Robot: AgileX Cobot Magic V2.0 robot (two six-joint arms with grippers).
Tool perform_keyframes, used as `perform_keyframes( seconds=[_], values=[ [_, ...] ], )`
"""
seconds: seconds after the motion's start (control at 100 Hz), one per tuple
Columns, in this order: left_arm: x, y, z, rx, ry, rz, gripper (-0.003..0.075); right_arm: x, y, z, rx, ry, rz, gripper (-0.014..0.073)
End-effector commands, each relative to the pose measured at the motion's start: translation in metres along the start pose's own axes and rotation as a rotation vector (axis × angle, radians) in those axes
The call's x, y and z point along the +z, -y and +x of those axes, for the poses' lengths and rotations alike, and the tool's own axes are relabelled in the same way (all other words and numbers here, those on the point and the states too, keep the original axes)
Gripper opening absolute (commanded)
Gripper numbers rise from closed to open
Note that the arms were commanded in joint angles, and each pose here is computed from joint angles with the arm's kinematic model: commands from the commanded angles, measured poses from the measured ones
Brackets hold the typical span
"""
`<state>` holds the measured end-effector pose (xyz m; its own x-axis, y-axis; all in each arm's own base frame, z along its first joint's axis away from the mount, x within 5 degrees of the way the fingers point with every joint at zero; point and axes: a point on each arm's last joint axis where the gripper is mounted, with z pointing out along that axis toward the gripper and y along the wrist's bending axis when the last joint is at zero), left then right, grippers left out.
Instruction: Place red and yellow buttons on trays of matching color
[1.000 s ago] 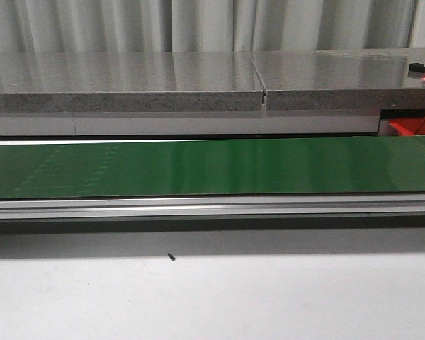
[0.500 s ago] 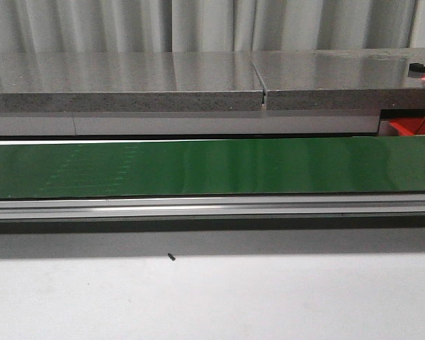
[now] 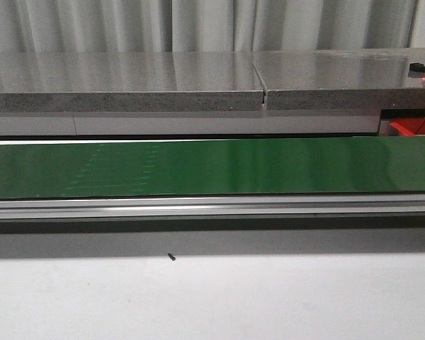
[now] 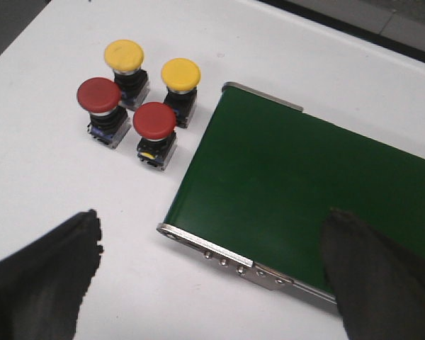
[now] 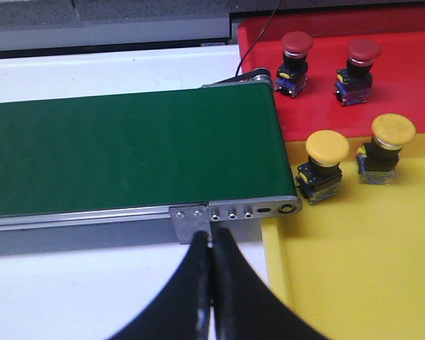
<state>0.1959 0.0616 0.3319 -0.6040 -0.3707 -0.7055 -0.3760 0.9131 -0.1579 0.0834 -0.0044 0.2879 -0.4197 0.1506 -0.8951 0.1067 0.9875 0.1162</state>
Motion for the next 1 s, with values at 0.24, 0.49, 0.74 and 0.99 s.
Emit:
perform_keyframes(
  seconds=[0.24, 0.49, 0.74, 0.99],
  values=[
    [0.054, -0.012, -0.054, -0.102, -0.254, -0.039, 0.0583, -0.004, -0.001, -0.013, -0.016, 0.088, -0.004, -0.0092],
    [0.109, -0.017, -0.077, -0.122, -0.352, -0.055, 0.0564, -0.004, -0.001, -0.013, -0.016, 0.088, -0.004, -0.0092],
    [0.155, -0.027, -0.083, -0.177, -0.424, -0.094, 0.0564, -0.004, -0.001, -0.013, -0.016, 0.088, -0.004, -0.0092],
    [0.190, -0.040, -0.085, -0.228, -0.460, -0.128, 0.0564, -0.004, -0.001, -0.013, -0.016, 0.088, -0.004, -0.0092]
  ],
)
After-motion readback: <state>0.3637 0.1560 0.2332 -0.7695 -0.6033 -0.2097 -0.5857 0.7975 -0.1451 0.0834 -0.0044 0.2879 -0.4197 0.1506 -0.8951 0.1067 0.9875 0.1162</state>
